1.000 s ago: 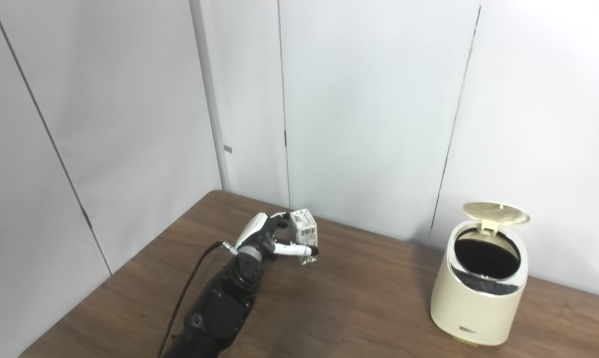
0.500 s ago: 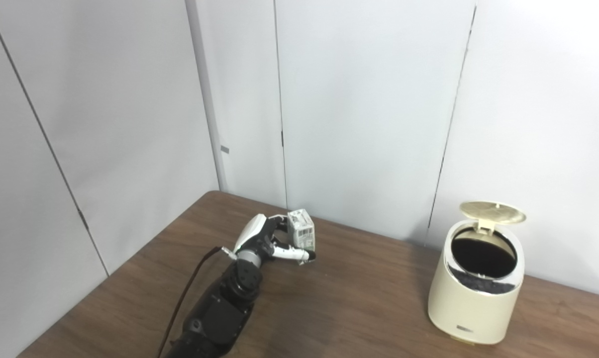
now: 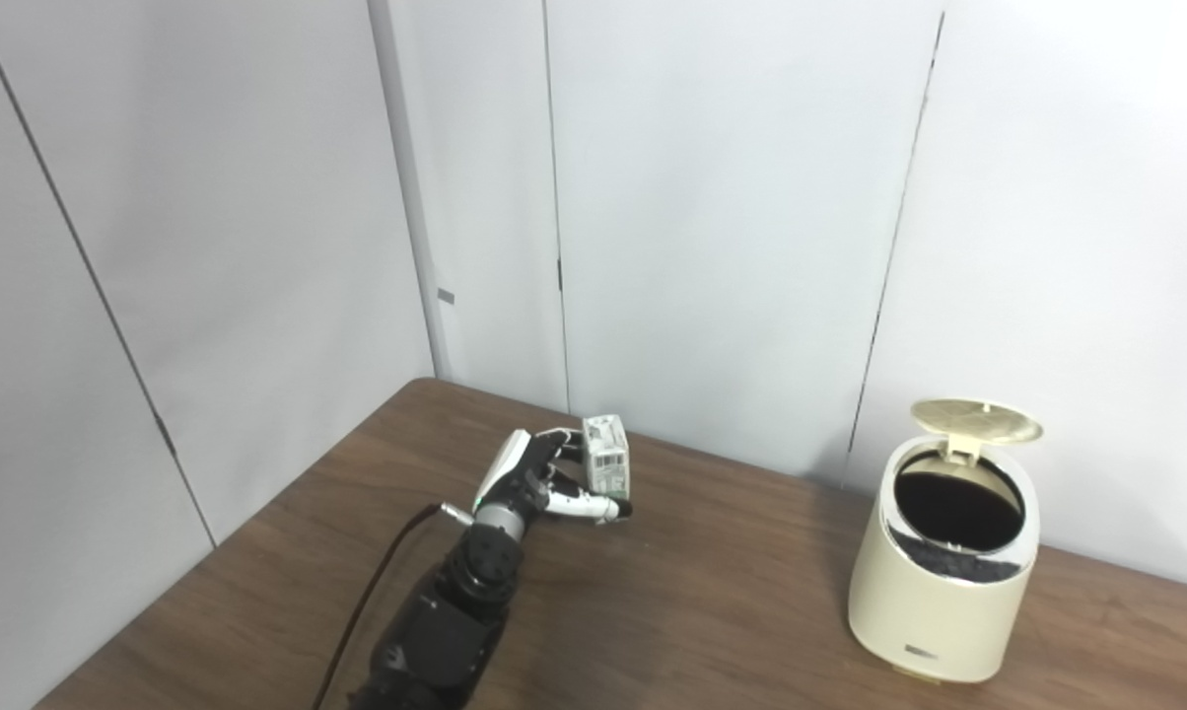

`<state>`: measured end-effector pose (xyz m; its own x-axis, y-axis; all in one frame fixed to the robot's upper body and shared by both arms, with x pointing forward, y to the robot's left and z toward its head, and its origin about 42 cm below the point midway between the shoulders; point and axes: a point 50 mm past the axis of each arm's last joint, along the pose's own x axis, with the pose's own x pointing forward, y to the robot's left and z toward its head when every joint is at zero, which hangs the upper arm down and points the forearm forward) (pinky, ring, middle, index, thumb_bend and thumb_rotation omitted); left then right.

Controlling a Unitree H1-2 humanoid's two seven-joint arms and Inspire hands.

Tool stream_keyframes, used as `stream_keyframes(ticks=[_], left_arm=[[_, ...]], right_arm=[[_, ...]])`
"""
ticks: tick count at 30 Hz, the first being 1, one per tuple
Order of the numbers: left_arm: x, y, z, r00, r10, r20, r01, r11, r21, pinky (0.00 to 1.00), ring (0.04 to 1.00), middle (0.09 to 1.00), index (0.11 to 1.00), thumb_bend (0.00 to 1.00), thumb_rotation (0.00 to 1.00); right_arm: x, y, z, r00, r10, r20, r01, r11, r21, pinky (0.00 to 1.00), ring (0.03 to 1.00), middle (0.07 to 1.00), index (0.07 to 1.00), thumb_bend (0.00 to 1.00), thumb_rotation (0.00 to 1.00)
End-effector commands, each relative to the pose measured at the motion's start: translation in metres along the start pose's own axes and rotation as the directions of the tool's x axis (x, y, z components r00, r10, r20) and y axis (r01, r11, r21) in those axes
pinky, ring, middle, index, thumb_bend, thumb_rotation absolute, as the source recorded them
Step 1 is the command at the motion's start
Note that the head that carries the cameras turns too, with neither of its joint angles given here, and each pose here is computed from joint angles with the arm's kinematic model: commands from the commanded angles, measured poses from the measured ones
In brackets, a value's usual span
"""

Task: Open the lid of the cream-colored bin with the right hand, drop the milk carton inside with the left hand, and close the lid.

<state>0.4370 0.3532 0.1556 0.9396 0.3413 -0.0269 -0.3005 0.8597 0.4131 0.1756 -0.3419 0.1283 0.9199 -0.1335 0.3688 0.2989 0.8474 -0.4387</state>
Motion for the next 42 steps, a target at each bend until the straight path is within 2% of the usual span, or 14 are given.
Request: stream_keyframes(ticks=[1,3,5,6,10,14,15,22,26,31,35,37,39,42], left_arm=[[0.008,-0.007,0.017,0.996,0.071,0.058,-0.066,0.994,-0.086,0.55,0.605,0.560,0.590,0.65,0.00],[0.008,-0.011,0.016,0.992,0.120,0.044,-0.112,0.982,-0.153,0.51,0.590,0.532,0.502,0.54,0.00],[0.009,-0.016,0.017,0.987,0.159,0.002,-0.154,0.959,-0.238,0.63,0.668,0.505,0.484,0.52,0.00],[0.009,-0.018,0.017,0.985,0.169,-0.019,-0.168,0.945,-0.279,0.67,0.650,0.501,0.480,0.52,0.00],[0.010,-0.024,0.019,0.985,0.162,-0.067,-0.175,0.909,-0.379,0.65,0.586,0.522,0.461,0.51,0.00],[0.011,-0.027,0.022,0.986,0.150,-0.068,-0.165,0.901,-0.401,0.66,0.572,0.543,0.444,0.51,0.00],[0.011,-0.027,0.022,0.987,0.147,-0.067,-0.162,0.902,-0.400,0.67,0.587,0.515,0.465,0.52,0.00],[0.014,-0.023,0.028,0.992,0.127,-0.025,-0.127,0.911,-0.393,0.65,0.548,0.543,0.444,0.51,0.00],[0.006,-0.021,0.042,0.991,0.131,0.040,-0.102,0.902,-0.419,0.71,0.529,0.530,0.446,0.51,0.00],[-0.021,-0.022,0.072,0.973,0.158,0.171,-0.059,0.877,-0.477,0.62,0.514,0.518,0.456,0.52,0.00],[-0.054,-0.024,0.099,0.933,0.190,0.305,-0.022,0.878,-0.478,0.57,0.543,0.508,0.463,0.52,0.00],[-0.071,-0.025,0.111,0.898,0.208,0.388,0.000,0.882,-0.472,0.51,0.511,0.501,0.468,0.52,0.00],[-0.086,-0.025,0.121,0.851,0.226,0.475,0.030,0.881,-0.472,0.49,0.489,0.495,0.473,0.52,0.00],[-0.110,-0.028,0.137,0.747,0.272,0.606,0.061,0.880,-0.470,0.39,0.440,0.491,0.474,0.52,0.00]], right_arm=[[0.005,-0.003,0.009,0.998,-0.020,0.054,0.019,1.000,0.018,0.53,0.667,0.687,0.663,0.20,0.29],[0.005,-0.002,0.010,0.999,-0.019,0.051,0.018,1.000,0.019,0.54,0.669,0.687,0.660,0.20,0.27],[0.005,-0.002,0.010,0.999,-0.014,0.052,0.013,1.000,0.014,0.54,0.670,0.688,0.662,0.20,0.29],[0.005,-0.002,0.009,0.999,-0.012,0.052,0.012,1.000,0.011,0.54,0.671,0.688,0.663,0.20,0.30],[0.006,-0.001,0.010,0.999,-0.007,0.049,0.006,1.000,0.010,0.54,0.670,0.690,0.667,0.20,0.31],[0.007,0.001,0.010,0.999,-0.005,0.044,0.004,1.000,0.004,0.53,0.671,0.692,0.668,0.20,0.31],[0.008,0.002,0.009,0.999,-0.005,0.044,0.004,1.000,0.006,0.53,0.671,0.693,0.667,0.20,0.30],[0.014,0.013,0.008,0.999,0.002,0.041,-0.002,1.000,0.009,0.53,0.670,0.695,0.673,0.20,0.27],[0.022,0.029,0.008,0.999,0.003,0.041,-0.004,1.000,0.019,0.53,0.669,0.697,0.674,0.23,0.36],[0.035,0.054,0.012,0.998,0.009,0.060,-0.011,0.999,0.035,0.53,0.664,0.695,0.668,0.25,0.45],[0.049,0.075,0.015,0.996,0.010,0.086,-0.013,0.999,0.036,0.50,0.647,0.678,0.642,0.25,0.55],[0.056,0.084,0.018,0.997,0.016,0.077,-0.017,1.000,0.009,0.50,0.642,0.673,0.648,0.24,0.59],[0.062,0.092,0.020,0.997,0.015,0.072,-0.014,1.000,-0.015,0.49,0.632,0.664,0.654,0.21,0.61],[0.070,0.103,0.023,0.998,0.003,0.064,-0.003,1.000,0.000,0.49,0.621,0.652,0.648,0.18,0.54]])
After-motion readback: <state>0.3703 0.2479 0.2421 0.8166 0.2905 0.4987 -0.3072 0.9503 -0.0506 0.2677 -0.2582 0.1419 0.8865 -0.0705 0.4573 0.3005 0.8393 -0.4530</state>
